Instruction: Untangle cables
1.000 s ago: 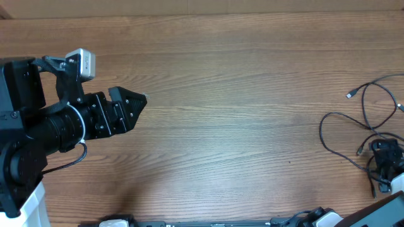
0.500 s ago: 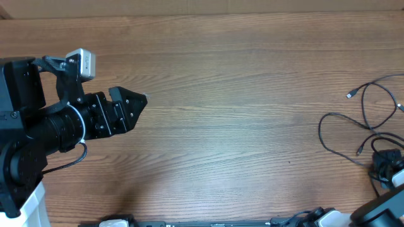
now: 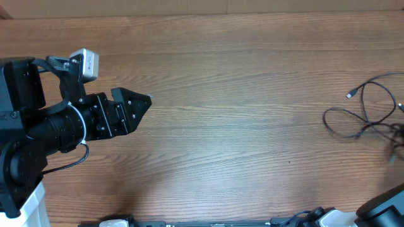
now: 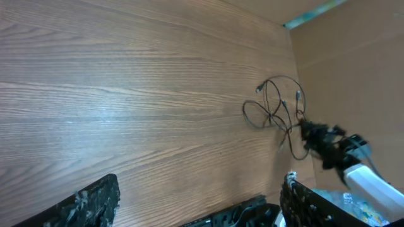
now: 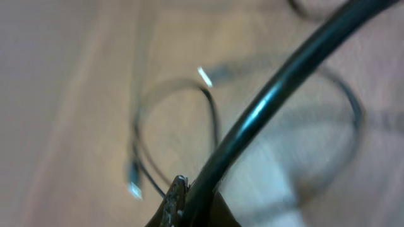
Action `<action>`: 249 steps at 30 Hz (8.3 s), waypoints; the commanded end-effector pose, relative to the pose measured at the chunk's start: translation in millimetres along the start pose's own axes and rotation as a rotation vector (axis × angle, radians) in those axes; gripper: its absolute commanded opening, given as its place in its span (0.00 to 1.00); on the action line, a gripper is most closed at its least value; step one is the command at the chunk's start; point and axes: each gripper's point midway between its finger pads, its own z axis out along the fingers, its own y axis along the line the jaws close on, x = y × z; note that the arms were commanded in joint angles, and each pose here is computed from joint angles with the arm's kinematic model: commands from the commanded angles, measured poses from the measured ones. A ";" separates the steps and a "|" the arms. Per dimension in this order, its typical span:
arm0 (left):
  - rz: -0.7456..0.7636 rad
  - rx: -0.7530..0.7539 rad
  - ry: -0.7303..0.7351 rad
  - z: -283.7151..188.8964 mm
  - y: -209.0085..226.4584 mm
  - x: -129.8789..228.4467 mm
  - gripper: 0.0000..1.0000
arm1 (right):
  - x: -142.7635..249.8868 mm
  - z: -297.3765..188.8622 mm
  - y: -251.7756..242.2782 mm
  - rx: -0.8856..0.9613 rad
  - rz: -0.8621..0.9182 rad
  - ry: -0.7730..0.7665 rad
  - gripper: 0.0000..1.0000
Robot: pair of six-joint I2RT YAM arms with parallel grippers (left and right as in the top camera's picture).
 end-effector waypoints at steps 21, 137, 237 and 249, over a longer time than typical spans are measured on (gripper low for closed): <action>0.060 0.131 0.086 4.9 -30.6 18.2 0.80 | -200.6 -91.6 93.7 -0.061 -0.084 -0.383 0.05; 0.079 -0.298 -0.583 -144.8 9.8 38.0 1.00 | 147.7 -312.2 261.0 -0.415 -1.185 0.099 1.00; 0.341 -0.203 -1.299 48.1 178.6 43.3 1.00 | 147.7 -312.2 261.0 -0.415 -1.185 0.099 1.00; 0.501 -0.432 -1.148 77.1 208.8 53.2 1.00 | 147.7 -312.2 261.0 -0.415 -1.185 0.099 1.00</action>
